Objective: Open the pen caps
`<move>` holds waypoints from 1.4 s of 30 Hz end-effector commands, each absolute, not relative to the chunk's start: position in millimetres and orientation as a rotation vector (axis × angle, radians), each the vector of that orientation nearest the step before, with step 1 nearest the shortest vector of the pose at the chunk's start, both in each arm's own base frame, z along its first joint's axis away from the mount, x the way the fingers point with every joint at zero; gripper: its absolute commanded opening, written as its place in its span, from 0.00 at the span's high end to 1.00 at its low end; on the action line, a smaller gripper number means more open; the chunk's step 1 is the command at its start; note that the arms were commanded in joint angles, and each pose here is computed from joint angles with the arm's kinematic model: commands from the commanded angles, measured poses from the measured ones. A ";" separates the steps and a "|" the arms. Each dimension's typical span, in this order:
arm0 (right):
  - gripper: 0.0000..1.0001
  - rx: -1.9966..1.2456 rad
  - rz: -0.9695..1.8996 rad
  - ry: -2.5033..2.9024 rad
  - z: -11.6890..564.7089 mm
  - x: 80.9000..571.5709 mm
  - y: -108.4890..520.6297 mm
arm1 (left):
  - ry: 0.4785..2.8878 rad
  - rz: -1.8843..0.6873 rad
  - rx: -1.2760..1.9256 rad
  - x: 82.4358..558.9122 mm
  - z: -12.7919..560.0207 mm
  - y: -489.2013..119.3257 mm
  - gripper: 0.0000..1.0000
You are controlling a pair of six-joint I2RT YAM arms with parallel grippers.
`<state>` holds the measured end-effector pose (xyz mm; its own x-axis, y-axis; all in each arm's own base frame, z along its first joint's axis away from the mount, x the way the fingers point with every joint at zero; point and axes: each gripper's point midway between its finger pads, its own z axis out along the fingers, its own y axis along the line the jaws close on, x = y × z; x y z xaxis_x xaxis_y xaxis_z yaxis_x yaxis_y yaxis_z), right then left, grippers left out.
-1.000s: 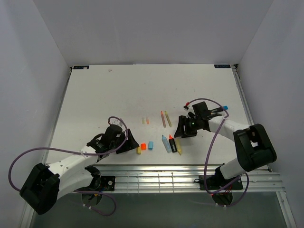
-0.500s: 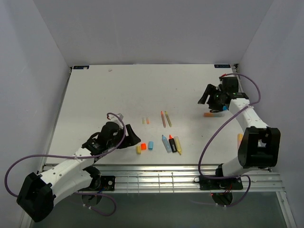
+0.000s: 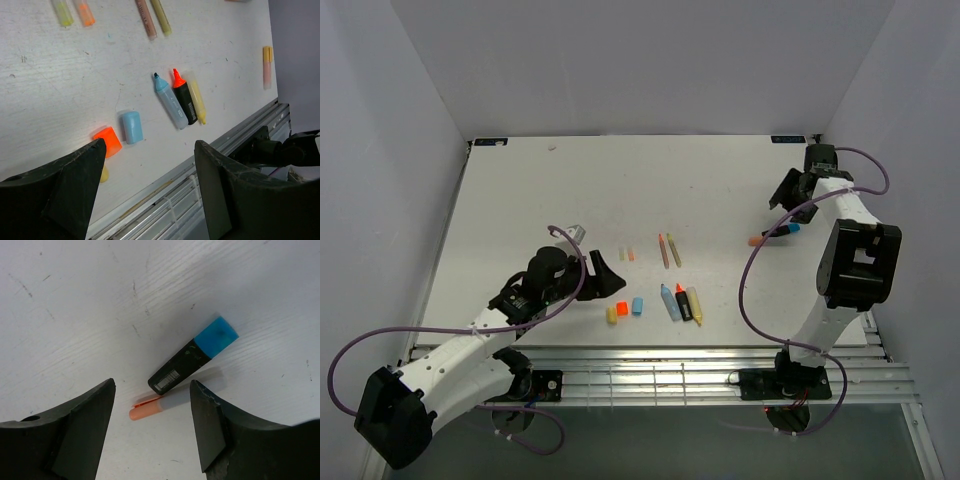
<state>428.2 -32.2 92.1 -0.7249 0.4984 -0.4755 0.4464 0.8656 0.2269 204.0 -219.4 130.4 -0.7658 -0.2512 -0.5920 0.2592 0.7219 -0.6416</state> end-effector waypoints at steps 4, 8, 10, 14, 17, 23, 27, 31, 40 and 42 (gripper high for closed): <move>0.34 0.812 0.024 2.469 84.4 436.5 -58.9 | 2.178 -1.019 0.080 206.3 149.1 -227.9 0.19; 0.34 0.849 0.006 2.455 76.0 434.3 -66.7 | 2.197 -1.022 0.086 203.2 140.9 -227.8 0.19; 0.34 0.865 -0.001 2.465 68.6 432.6 -69.3 | 2.198 -1.024 0.085 202.7 139.1 -227.8 0.19; 0.34 0.884 -0.005 2.466 59.2 434.3 -73.1 | 2.203 -1.030 0.090 201.9 135.4 -228.8 0.19; 0.34 0.917 -0.016 2.469 51.8 433.5 -77.2 | 2.208 -1.024 0.093 202.5 134.7 -228.7 0.19; 0.35 1.001 -0.032 2.456 39.1 430.3 -84.6 | 2.196 -1.027 0.096 205.1 138.8 -230.5 0.19; 0.35 1.036 -0.043 2.443 33.2 432.2 -89.7 | 2.211 -1.006 0.086 207.1 133.3 -229.2 0.19; 0.35 1.055 -0.042 2.444 27.9 435.3 -91.9 | 2.211 -1.001 0.083 208.3 130.3 -229.1 0.19; 0.38 1.086 -0.043 2.469 10.1 435.3 -92.7 | 2.230 -0.990 0.092 210.0 124.6 -230.5 0.19; 0.41 1.089 -0.043 2.478 5.5 435.9 -92.5 | 2.233 -0.986 0.093 210.0 123.4 -230.2 0.19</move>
